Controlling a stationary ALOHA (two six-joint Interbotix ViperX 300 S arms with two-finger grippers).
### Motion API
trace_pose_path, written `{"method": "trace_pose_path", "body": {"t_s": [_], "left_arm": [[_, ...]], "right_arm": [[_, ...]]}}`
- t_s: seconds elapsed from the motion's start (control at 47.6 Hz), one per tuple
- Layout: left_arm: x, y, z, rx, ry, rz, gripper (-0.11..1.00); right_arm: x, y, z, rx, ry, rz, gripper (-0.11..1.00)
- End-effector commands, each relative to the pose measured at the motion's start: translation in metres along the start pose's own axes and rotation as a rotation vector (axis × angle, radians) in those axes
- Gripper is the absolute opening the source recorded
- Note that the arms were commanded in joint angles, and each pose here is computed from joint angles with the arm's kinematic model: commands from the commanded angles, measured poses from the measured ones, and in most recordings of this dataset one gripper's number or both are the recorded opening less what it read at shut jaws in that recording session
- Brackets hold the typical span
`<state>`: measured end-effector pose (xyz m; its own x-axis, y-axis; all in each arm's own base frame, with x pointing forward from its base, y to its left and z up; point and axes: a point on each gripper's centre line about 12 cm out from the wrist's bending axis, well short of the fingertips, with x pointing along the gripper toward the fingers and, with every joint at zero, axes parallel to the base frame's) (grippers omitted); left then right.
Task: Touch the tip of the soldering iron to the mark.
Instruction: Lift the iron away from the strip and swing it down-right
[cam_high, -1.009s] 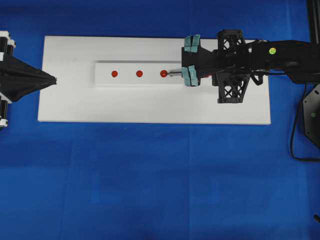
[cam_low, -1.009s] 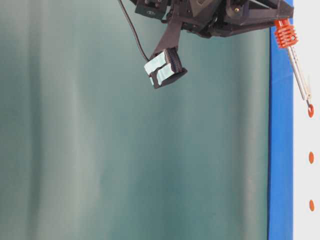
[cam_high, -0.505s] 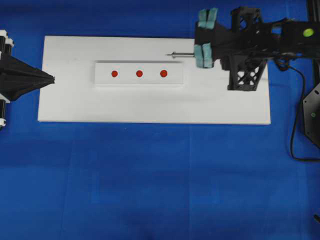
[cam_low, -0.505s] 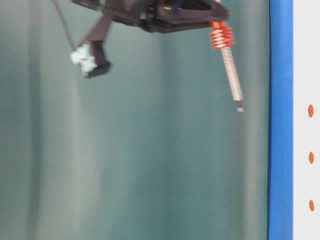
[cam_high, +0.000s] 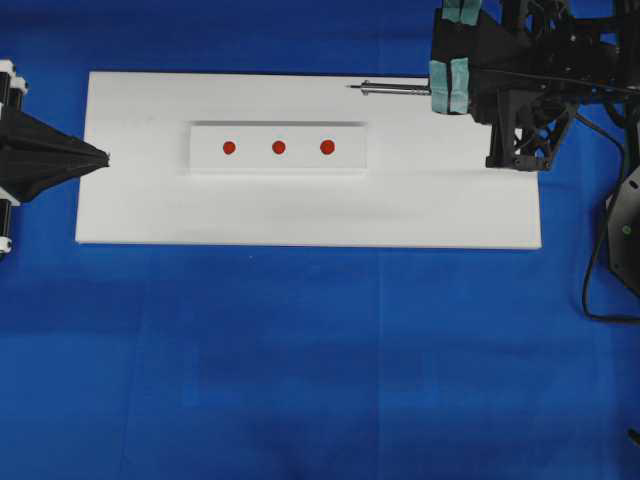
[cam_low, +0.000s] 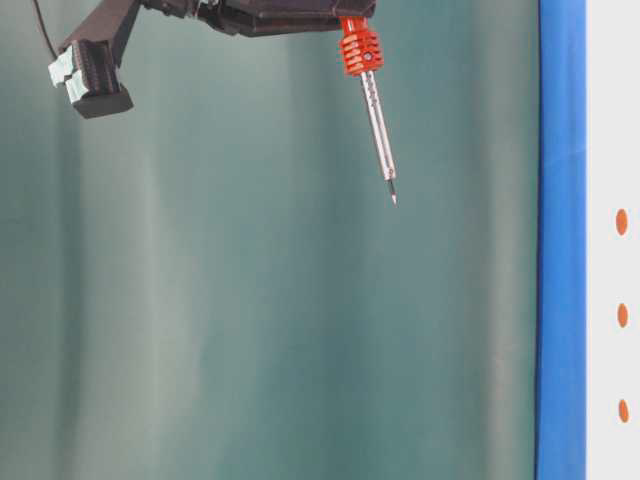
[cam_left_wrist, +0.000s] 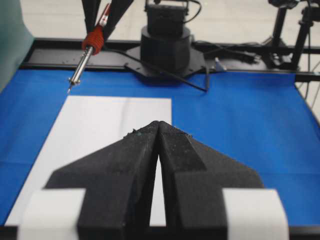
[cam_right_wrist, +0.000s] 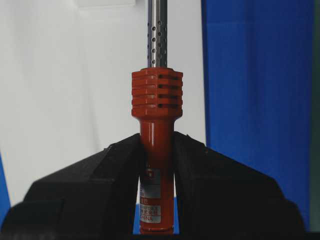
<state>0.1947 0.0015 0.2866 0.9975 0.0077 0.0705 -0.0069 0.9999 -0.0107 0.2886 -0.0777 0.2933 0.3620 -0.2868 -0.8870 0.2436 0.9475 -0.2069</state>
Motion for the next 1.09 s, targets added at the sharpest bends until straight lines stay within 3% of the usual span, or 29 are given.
{"method": "trace_pose_path", "body": {"t_s": [0.0, 0.421, 0.589, 1.072], "left_arm": [[0.001, 0.000, 0.005, 0.000, -0.014, -0.001, 0.00], [0.001, 0.000, 0.004, 0.001, -0.011, -0.001, 0.00], [0.001, 0.000, 0.004, 0.000, -0.012, -0.001, 0.00], [0.001, -0.002, 0.005, -0.002, -0.020, -0.008, 0.00]], "right_arm": [[-0.011, -0.003, 0.005, 0.008, -0.042, -0.003, 0.07], [-0.013, 0.009, 0.004, 0.017, -0.043, 0.026, 0.07], [-0.018, 0.033, 0.003, 0.027, -0.049, 0.064, 0.07], [-0.042, 0.132, -0.013, 0.067, -0.061, 0.209, 0.07]]}}
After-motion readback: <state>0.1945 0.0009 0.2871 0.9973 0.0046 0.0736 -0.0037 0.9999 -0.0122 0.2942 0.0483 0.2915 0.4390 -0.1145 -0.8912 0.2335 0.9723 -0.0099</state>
